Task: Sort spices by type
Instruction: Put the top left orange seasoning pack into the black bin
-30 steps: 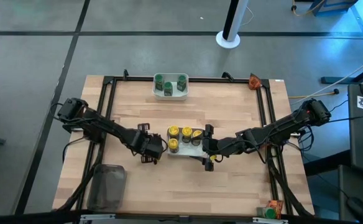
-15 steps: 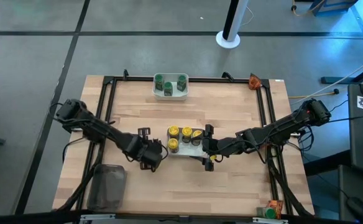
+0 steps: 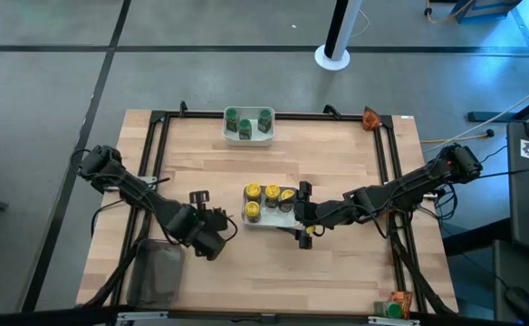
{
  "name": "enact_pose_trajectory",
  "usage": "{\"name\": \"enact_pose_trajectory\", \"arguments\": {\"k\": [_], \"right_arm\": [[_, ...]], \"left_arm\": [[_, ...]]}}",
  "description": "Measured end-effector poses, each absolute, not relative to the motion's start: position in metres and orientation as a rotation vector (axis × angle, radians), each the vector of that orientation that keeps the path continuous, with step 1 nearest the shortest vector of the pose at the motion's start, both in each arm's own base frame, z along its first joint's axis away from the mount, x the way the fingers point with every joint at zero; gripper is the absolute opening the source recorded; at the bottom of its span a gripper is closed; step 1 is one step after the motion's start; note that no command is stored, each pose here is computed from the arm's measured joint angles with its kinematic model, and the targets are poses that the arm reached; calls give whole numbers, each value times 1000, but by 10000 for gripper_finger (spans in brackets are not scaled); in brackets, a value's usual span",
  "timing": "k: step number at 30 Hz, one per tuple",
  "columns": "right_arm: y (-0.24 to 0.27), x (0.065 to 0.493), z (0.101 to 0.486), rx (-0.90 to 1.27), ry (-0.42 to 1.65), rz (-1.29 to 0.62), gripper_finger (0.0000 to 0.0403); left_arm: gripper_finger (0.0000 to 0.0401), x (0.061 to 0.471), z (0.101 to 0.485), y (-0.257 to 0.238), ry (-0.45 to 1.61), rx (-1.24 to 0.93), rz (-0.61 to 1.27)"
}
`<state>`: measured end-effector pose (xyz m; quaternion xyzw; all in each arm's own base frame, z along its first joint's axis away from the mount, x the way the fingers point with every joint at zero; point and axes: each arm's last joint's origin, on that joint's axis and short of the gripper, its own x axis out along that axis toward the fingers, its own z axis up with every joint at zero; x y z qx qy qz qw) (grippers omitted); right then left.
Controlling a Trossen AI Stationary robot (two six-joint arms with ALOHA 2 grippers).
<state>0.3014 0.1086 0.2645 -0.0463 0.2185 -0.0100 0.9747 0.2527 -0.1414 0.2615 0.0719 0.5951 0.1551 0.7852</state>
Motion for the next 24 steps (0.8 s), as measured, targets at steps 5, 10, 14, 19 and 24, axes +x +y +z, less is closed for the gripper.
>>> {"name": "enact_pose_trajectory", "arguments": {"k": [5,10,14,19,24], "right_arm": [[109,301,264,-93,441,-20,340],[109,301,264,-94,441,-20,340],[109,301,264,-94,441,-20,340],[109,301,265,-94,440,-20,340],[109,301,265,-94,440,-20,340]], "left_arm": [[0,251,271,-149,1266,156,310],[0,245,286,-161,1245,145,287],[0,236,295,-170,1246,138,289],[0,224,303,-181,1266,127,268],[0,213,317,-195,1270,87,204]]}}
